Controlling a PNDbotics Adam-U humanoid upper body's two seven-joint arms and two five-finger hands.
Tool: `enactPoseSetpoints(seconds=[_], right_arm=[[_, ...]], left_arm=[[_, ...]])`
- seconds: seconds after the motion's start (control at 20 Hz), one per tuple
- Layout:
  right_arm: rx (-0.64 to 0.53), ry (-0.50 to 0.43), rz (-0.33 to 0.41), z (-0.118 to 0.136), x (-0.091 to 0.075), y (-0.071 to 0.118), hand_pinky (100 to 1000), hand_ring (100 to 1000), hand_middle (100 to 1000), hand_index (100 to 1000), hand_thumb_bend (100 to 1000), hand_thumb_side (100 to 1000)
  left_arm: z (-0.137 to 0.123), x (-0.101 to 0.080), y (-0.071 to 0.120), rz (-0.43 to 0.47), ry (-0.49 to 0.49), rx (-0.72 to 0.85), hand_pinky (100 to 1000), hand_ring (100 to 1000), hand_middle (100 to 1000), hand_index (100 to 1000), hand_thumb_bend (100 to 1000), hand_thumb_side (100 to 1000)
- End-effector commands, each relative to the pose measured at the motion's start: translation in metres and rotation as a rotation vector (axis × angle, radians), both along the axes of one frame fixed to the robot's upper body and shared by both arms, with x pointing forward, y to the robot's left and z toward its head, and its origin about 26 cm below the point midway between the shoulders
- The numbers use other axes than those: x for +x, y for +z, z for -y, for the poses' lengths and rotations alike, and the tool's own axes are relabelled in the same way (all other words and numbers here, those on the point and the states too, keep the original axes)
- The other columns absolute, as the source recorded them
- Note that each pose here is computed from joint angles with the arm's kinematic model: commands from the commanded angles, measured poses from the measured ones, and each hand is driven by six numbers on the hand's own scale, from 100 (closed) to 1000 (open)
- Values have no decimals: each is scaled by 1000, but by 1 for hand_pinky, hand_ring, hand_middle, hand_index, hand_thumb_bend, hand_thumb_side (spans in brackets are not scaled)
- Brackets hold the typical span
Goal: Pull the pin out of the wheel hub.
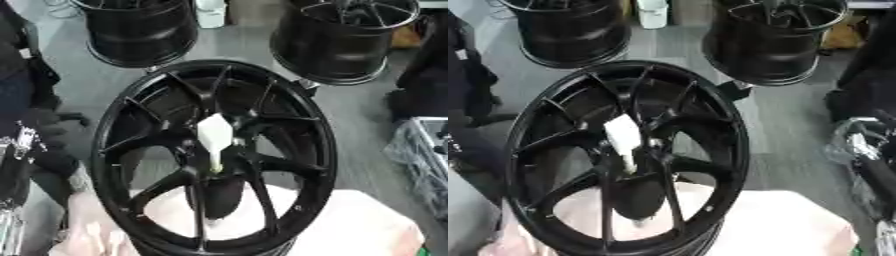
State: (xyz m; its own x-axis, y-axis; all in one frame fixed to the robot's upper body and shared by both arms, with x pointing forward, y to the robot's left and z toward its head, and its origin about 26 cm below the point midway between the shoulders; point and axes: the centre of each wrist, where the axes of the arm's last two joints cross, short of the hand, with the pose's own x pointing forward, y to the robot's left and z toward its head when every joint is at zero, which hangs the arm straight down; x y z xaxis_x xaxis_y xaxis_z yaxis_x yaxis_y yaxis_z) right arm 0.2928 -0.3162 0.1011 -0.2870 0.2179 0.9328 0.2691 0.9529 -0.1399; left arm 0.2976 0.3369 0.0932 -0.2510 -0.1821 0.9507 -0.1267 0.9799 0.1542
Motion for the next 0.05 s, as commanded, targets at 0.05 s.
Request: enactPoseSetpoints(seconds=[0.05], right_arm=[[-8, 2, 22, 1, 0, 7, 654, 727, 731, 891, 158, 375]], left_arm=[[0, 1, 9, 23, -4, 12, 644, 693, 685, 800, 516, 765]])
